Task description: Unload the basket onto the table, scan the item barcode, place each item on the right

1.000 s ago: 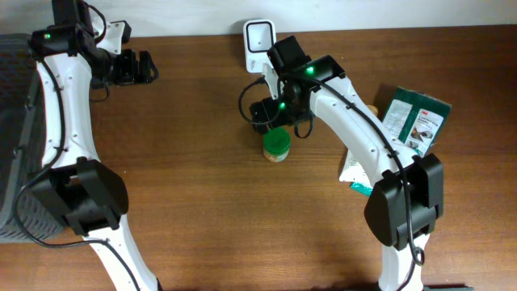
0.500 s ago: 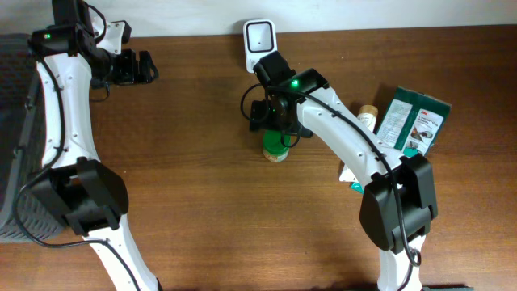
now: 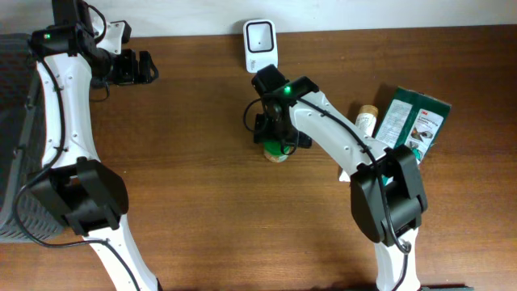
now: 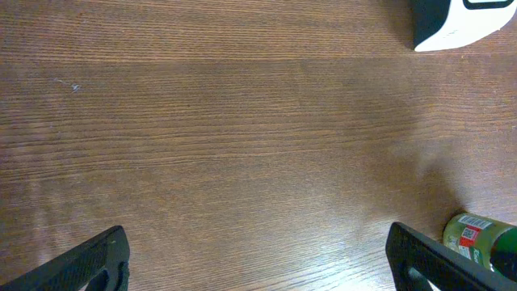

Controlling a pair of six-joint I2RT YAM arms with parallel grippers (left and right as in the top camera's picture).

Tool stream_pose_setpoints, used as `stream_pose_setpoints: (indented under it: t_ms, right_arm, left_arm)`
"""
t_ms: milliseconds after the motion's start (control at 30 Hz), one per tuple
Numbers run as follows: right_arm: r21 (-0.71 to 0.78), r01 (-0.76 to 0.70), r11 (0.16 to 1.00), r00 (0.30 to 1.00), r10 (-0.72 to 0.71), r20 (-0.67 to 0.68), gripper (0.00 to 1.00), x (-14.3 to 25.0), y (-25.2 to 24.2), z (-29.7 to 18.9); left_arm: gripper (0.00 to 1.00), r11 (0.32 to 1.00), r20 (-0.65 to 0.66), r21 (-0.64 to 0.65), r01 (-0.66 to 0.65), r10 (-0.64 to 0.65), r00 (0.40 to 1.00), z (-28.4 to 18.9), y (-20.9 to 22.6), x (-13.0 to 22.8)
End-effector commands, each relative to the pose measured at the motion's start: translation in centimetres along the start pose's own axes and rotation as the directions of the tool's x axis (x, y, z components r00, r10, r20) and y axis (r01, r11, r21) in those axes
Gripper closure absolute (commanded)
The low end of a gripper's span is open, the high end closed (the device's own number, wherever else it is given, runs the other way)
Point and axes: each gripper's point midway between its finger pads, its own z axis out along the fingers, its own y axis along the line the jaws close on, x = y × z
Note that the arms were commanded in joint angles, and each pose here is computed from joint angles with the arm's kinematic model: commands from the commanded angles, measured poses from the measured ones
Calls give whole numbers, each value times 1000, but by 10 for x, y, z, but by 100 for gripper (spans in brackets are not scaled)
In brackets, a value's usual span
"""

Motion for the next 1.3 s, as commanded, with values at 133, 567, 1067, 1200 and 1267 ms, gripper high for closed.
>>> stream_pose_setpoints:
  t_ms: [133, 567, 1067, 1200, 1267]
  right_arm:
    - [29, 233, 972, 972, -233, 4, 33, 4, 2, 2]
    - [12, 960, 279, 278, -960, 45, 26, -4, 17, -17]
    - [-56, 790, 611, 612, -778, 142, 1, -10, 36, -67]
    - [-146, 654, 742, 756, -646, 104, 2, 0, 42, -58]
    - [-87, 437, 895, 900, -434, 47, 2, -4, 29, -44]
  left_arm:
    - [1, 1000, 24, 9, 4, -5, 1000, -7, -2, -5]
    - [1, 1000, 24, 9, 4, -4, 1000, -7, -2, -5]
    - [1, 1000, 24, 9, 4, -4, 1000, -7, -2, -5]
    - [1, 1000, 24, 9, 4, -4, 1000, -7, -2, -5]
    - [1, 1000, 24, 9, 4, -4, 1000, -7, -2, -5]
